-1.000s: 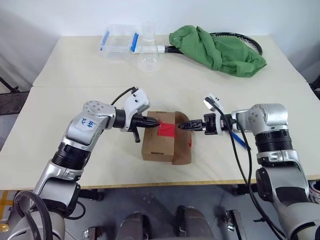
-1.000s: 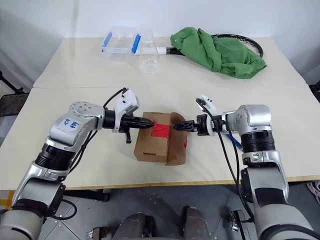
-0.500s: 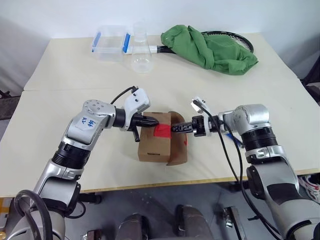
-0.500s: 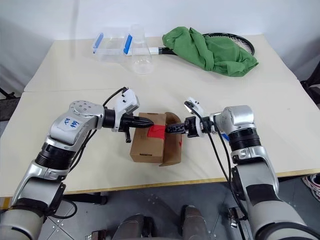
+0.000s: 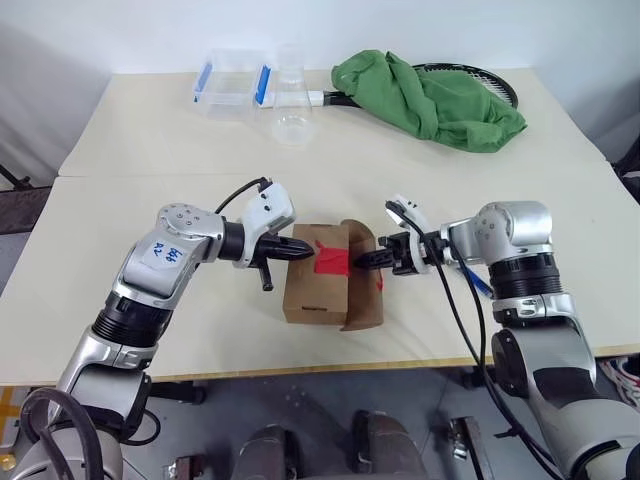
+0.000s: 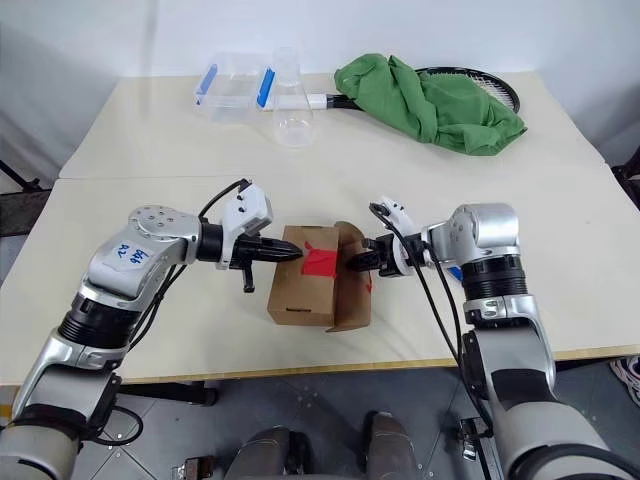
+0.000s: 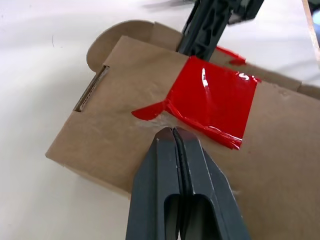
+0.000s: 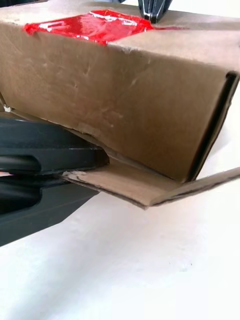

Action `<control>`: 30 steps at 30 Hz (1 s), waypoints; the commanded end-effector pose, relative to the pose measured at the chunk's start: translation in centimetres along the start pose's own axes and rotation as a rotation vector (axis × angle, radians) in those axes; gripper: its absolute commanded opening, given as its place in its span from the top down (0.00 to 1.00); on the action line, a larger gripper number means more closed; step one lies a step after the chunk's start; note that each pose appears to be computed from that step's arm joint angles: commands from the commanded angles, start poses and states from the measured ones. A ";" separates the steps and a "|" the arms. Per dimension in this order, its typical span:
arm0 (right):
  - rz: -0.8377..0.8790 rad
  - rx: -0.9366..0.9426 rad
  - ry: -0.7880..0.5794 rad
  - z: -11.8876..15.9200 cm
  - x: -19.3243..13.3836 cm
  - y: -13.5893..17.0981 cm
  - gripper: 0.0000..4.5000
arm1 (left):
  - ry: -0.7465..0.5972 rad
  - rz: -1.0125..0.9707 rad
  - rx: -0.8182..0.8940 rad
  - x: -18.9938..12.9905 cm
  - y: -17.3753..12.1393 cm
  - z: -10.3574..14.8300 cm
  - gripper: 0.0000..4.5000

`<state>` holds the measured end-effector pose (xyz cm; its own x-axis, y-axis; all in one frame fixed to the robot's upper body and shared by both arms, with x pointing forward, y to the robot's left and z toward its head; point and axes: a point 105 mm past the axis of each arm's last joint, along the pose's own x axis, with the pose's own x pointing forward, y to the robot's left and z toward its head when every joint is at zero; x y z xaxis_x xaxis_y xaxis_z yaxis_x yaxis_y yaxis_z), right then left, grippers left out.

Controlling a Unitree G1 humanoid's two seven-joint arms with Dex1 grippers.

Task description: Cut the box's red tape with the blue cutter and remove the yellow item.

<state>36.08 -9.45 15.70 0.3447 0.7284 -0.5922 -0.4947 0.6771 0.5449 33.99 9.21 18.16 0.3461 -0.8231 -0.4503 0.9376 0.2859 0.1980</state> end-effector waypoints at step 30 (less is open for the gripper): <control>-0.315 -0.411 -0.063 4.8 -3.2 8.2 0.99 | -0.260 0.097 -0.078 -5.1 1.3 5.1 1.00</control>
<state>35.20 -6.25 23.79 0.5607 0.4722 -0.6802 -0.6022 0.7964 0.0564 34.01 11.78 24.05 0.4480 -0.8667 -0.2193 0.8938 0.4285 0.1324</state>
